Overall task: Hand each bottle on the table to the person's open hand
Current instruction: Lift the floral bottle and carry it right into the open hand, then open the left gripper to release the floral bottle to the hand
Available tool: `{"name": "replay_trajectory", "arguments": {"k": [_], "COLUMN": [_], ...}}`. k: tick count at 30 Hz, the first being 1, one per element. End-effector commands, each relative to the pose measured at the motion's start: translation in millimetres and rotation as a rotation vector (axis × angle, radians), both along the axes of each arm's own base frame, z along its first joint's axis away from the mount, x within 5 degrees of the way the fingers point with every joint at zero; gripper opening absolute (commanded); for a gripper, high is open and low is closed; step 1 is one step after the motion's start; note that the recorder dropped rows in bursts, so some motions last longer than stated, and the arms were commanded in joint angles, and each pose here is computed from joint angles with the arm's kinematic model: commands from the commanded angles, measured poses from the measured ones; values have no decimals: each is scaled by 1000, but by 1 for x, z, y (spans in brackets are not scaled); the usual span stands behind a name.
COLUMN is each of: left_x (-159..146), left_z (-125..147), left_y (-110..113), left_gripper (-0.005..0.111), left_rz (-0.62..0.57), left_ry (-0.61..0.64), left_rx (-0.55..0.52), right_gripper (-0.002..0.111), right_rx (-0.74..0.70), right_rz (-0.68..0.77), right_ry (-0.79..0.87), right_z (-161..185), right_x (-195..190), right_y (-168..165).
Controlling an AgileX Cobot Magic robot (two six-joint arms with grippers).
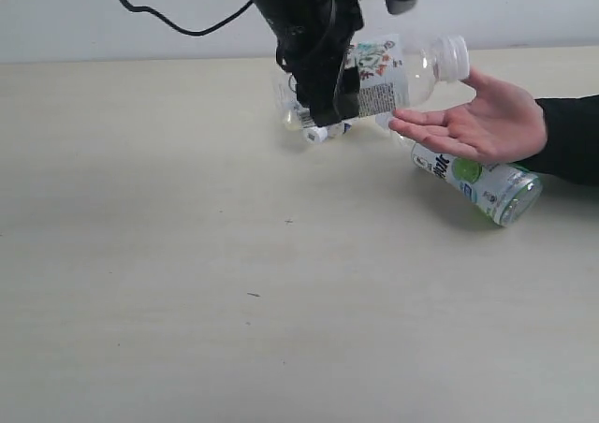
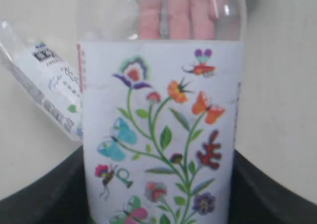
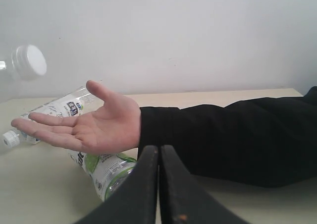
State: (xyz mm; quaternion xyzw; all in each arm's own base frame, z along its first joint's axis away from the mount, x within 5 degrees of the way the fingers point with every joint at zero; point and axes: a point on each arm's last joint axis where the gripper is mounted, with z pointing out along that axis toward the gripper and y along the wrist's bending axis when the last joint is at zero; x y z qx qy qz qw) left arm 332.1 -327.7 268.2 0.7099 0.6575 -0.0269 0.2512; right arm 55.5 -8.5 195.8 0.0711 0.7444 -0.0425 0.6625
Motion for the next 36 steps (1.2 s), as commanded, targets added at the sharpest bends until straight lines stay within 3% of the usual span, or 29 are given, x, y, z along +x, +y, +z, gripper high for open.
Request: {"name": "replay_trajectory", "arguments": {"k": [1,5,9,17,20,36], "left_x": [-13,-24,-31,-26,-26,-24], "left_z": [13,20,23,-4,-19,-62], "left_y": [-23,-42,-55,-78,-83,-100], "left_gripper": [0,0,0,0,0,0], "left_rz": [-241,-391,-540,-728,-826,-872], "left_ry": [-277,-484,-614,-768,-803,-808], "left_rx": [90,138,153,193,266,272], "right_gripper": [1,1,1,1,1,1], "right_rx": [-3,-3,-5,-5,-5,-3], "right_rz": [-5,-5,-5,-5,-5,-5], "right_ry": [-5,-5,-5,-5,-5,-5], "right_z": [-1,-1,-1,-1,-1,-1], "right_x": [0,0,0,0,0,0], "right_y": [0,0,0,0,0,0]}}
